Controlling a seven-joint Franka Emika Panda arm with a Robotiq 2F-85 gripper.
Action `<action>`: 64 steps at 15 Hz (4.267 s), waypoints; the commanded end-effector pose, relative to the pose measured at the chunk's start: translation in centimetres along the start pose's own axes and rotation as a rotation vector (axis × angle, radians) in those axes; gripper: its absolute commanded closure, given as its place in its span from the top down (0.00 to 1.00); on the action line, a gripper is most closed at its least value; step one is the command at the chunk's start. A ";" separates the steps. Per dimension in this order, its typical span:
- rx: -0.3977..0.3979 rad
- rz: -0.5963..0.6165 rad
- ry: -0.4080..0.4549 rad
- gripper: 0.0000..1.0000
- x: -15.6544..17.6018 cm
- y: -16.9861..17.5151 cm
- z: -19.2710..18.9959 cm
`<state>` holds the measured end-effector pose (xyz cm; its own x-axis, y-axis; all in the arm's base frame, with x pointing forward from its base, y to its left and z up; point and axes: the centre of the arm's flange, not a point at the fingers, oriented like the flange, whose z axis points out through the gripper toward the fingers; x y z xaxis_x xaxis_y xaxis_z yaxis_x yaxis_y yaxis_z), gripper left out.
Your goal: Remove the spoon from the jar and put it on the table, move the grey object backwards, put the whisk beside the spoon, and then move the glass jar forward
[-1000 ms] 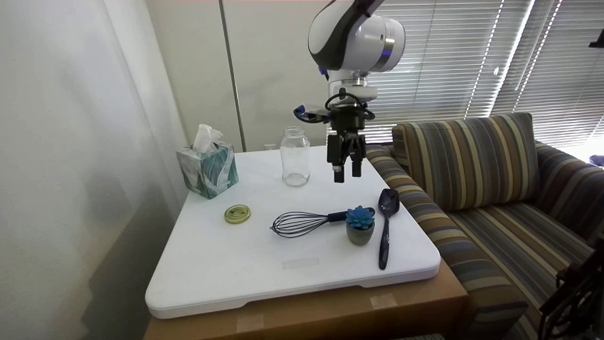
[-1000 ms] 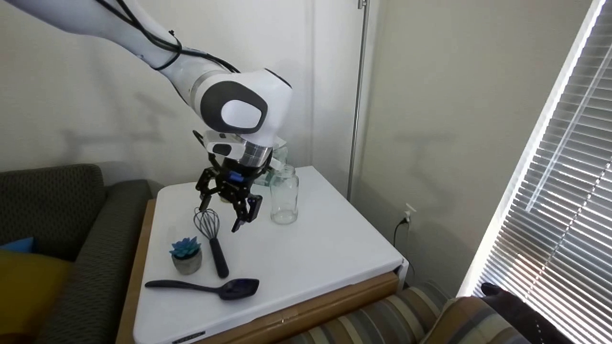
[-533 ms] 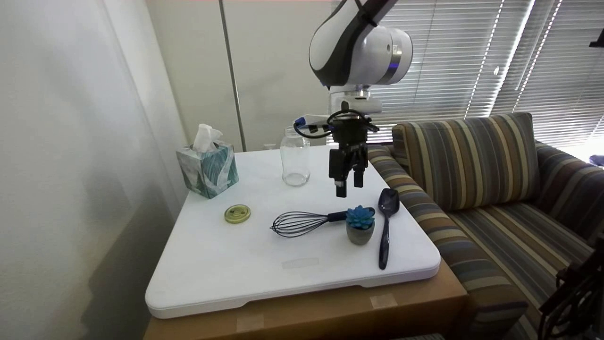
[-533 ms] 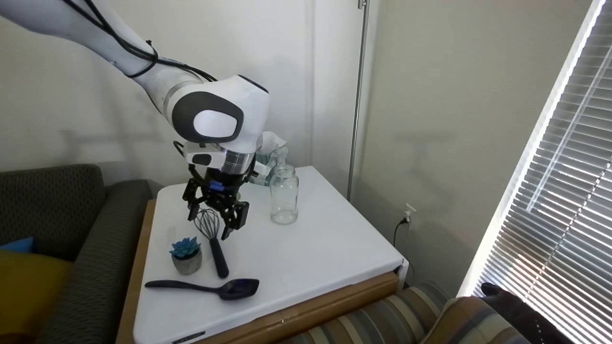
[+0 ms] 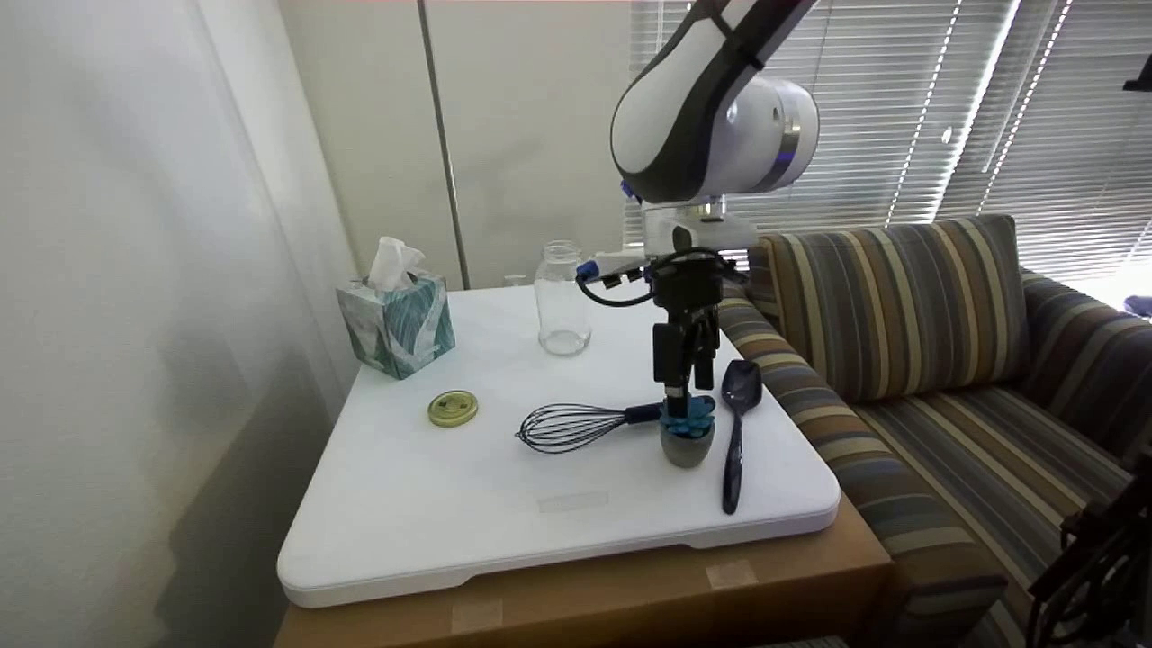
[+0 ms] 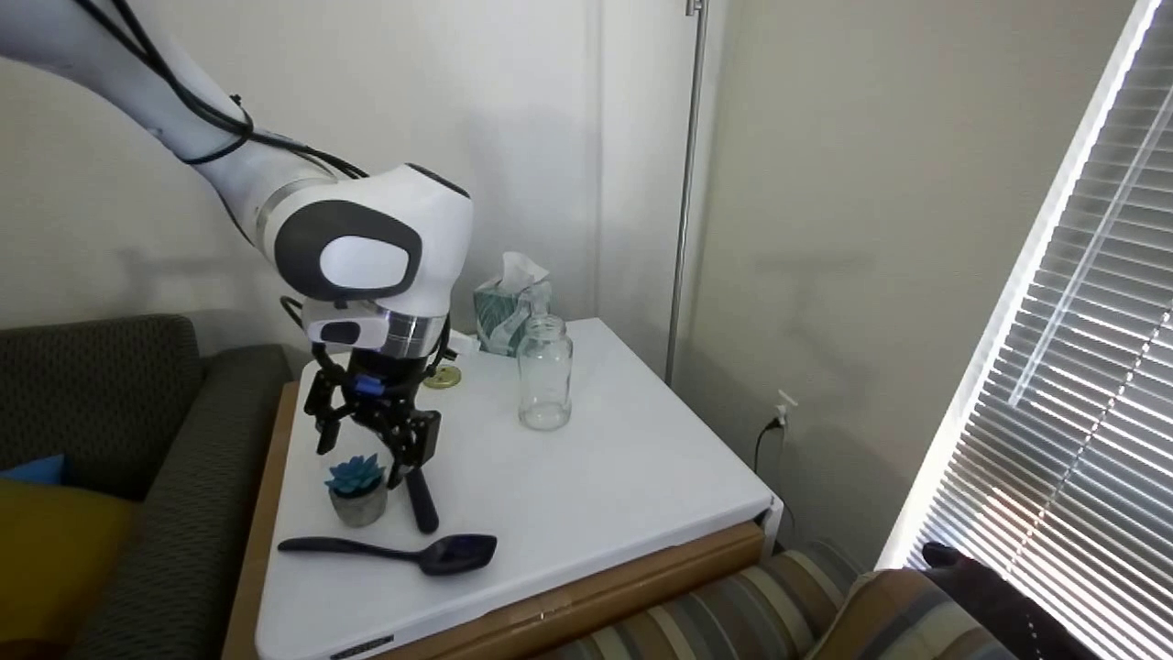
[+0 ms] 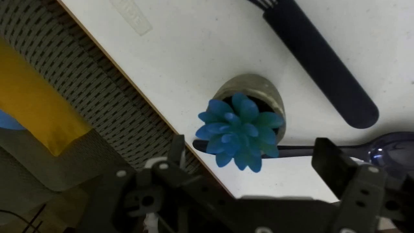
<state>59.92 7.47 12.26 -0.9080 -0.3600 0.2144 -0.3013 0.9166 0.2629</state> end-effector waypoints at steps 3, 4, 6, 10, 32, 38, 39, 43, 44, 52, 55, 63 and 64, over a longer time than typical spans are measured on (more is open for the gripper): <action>-0.026 -0.009 -0.021 1.00 2.2 0.6 1.7; -0.029 -0.007 -0.026 1.00 2.3 0.7 1.9; -0.016 0.008 -0.061 1.00 2.3 0.7 2.3; 0.041 0.030 -0.145 1.00 1.8 0.8 3.4; 0.134 0.082 -0.152 1.00 2.5 2.1 3.5; 0.126 0.069 -0.133 0.73 2.7 2.5 4.2; 0.124 0.068 -0.133 0.66 2.7 2.5 4.3; 0.117 0.071 -0.133 0.42 2.9 2.3 4.3; 0.116 0.071 -0.133 0.42 2.8 2.3 4.3; 0.153 0.084 -0.157 0.42 2.4 1.8 2.4; 0.169 0.097 -0.175 0.42 2.4 1.1 1.1; 0.161 0.206 -0.245 0.42 1.1 -1.7 -2.3; 0.149 0.229 -0.254 0.42 0.9 -2.4 -2.8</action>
<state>59.13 5.38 13.30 -0.9849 -0.1729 0.0127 -0.1717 0.9830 0.0652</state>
